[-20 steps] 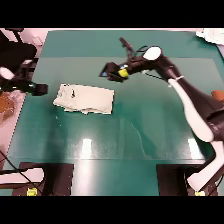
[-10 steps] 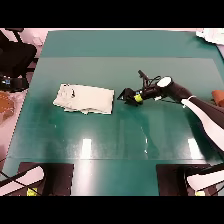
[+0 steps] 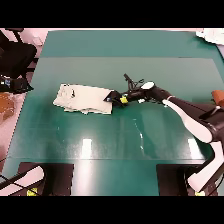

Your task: Fold the shirts.

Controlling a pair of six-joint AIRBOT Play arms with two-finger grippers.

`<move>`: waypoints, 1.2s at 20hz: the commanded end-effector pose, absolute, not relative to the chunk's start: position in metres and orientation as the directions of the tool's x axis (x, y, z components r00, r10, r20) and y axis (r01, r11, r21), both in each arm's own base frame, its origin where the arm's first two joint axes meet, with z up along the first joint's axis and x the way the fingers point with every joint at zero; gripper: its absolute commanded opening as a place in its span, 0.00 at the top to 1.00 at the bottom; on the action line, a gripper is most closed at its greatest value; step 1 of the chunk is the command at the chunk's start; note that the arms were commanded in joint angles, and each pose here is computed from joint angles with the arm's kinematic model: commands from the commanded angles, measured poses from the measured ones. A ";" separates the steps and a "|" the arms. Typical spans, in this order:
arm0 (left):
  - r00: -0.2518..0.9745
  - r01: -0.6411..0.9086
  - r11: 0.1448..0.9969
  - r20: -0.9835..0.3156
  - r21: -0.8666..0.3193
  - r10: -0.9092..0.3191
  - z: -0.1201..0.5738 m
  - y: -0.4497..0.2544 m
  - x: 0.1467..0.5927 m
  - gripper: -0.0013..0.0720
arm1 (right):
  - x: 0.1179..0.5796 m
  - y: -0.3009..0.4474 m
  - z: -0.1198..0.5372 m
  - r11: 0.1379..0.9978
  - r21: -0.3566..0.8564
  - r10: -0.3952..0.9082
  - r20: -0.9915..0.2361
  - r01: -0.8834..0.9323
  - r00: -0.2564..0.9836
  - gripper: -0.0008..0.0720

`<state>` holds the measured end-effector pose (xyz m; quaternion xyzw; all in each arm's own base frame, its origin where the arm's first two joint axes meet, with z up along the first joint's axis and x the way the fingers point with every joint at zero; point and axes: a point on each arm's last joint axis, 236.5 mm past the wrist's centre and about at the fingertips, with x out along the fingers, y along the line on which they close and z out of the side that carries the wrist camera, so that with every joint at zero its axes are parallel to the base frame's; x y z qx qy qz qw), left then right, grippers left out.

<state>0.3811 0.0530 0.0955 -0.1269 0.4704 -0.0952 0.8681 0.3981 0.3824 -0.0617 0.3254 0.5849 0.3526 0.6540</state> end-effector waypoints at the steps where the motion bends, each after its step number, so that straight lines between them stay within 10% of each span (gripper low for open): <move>1: 0.528 0.059 0.940 -0.789 -0.335 -0.314 0.097 0.046 0.378 0.95 | 0.410 0.417 -0.062 0.516 0.851 0.856 -0.513 -0.096 0.060 0.11; 3: 0.515 0.065 0.935 -0.790 -0.350 -0.332 0.097 0.042 0.375 0.95 | 0.412 0.433 -0.051 0.484 0.867 0.875 -0.484 -0.119 0.033 0.52; 4: 0.512 0.069 0.929 -0.787 -0.363 -0.346 0.098 0.038 0.374 0.95 | 0.415 0.440 -0.039 0.458 0.879 0.888 -0.458 -0.131 0.029 0.95; 10: 0.470 0.112 0.873 -0.749 -0.475 -0.467 0.107 0.010 0.364 0.95 | 0.483 0.418 0.104 0.349 0.893 0.931 -0.296 -0.283 0.213 0.96; 17: 0.426 0.152 0.759 -0.651 -0.633 -0.628 0.130 -0.028 0.354 0.95 | 0.565 0.198 0.249 0.453 0.854 0.778 -0.240 -0.254 0.581 0.96; 24: 0.427 0.162 0.683 -0.574 -0.712 -0.699 0.148 -0.045 0.354 0.95 | 0.510 -0.062 0.309 0.573 0.819 0.432 -0.341 0.038 0.835 0.96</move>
